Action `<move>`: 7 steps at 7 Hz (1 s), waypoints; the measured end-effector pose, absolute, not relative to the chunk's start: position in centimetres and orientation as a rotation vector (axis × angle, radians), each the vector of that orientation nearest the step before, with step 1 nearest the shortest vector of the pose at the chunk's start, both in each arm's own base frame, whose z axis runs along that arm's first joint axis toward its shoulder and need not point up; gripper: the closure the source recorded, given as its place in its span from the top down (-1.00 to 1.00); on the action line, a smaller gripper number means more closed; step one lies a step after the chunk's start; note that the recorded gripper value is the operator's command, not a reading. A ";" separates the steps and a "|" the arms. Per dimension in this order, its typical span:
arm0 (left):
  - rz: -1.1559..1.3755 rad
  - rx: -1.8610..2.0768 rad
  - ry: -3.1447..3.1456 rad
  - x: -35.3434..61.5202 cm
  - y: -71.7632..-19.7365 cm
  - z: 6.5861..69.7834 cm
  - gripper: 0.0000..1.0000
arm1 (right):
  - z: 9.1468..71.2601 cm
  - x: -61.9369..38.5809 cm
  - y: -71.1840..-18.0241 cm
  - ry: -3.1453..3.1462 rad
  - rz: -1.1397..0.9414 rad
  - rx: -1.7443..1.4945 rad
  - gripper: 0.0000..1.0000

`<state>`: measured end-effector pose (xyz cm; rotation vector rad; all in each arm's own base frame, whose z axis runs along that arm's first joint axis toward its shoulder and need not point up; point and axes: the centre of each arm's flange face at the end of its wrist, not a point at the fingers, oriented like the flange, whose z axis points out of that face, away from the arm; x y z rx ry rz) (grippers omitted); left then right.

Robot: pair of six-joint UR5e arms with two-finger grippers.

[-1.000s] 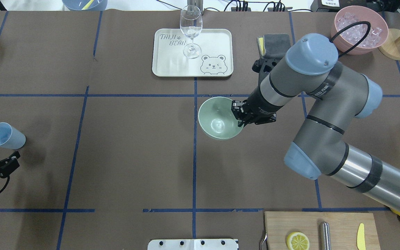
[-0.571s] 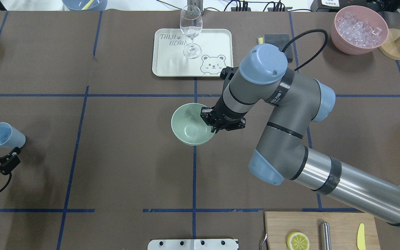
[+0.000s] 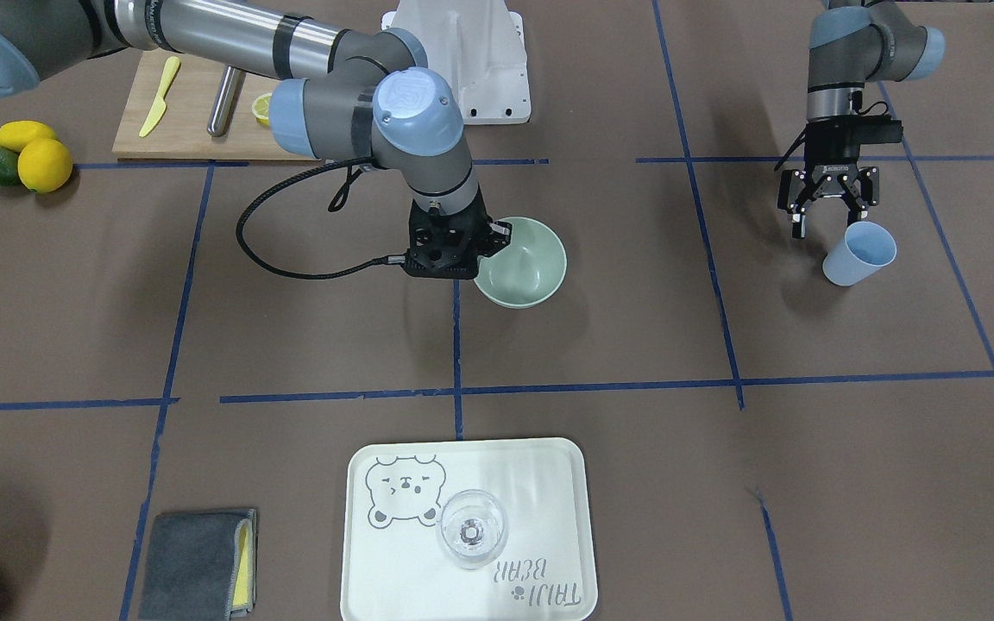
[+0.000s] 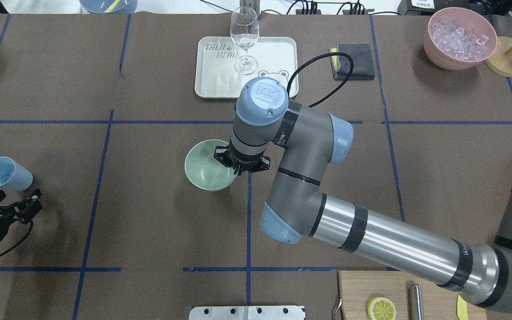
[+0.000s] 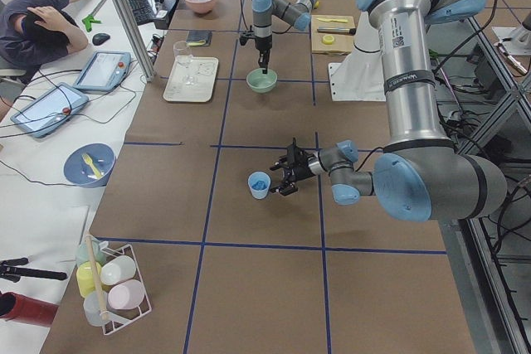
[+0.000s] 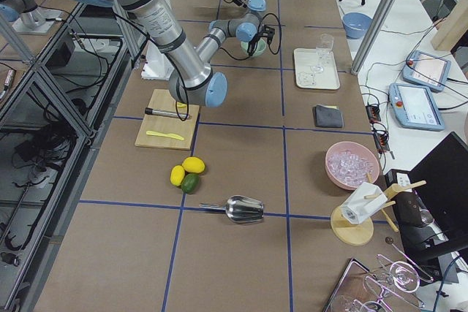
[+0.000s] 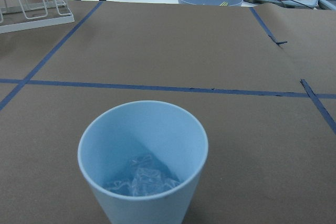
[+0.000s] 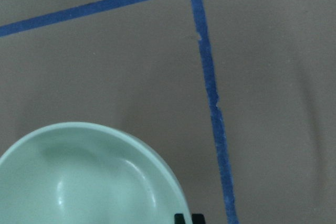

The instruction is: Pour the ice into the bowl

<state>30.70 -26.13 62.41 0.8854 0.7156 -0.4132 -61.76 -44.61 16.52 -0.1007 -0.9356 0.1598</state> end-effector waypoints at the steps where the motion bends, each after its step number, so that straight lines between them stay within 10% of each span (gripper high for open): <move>1: -0.407 0.888 0.701 30.9 -26.3 63.3 0.94 | 16.3 -63.3 -44.4 -0.934 0.156 -0.087 -1.00; 4: -0.399 0.908 0.660 29.9 -27.2 64.5 0.94 | 15.1 -66.2 -44.5 -0.946 0.142 -0.076 -1.00; 6: -0.405 0.934 0.647 28.8 -28.3 64.8 0.94 | 14.8 -67.9 -44.0 -0.935 0.141 -0.057 -0.08; 7: -0.411 0.940 0.641 28.7 -28.7 65.0 0.92 | 15.1 -68.5 -43.6 -0.928 0.144 -0.054 0.99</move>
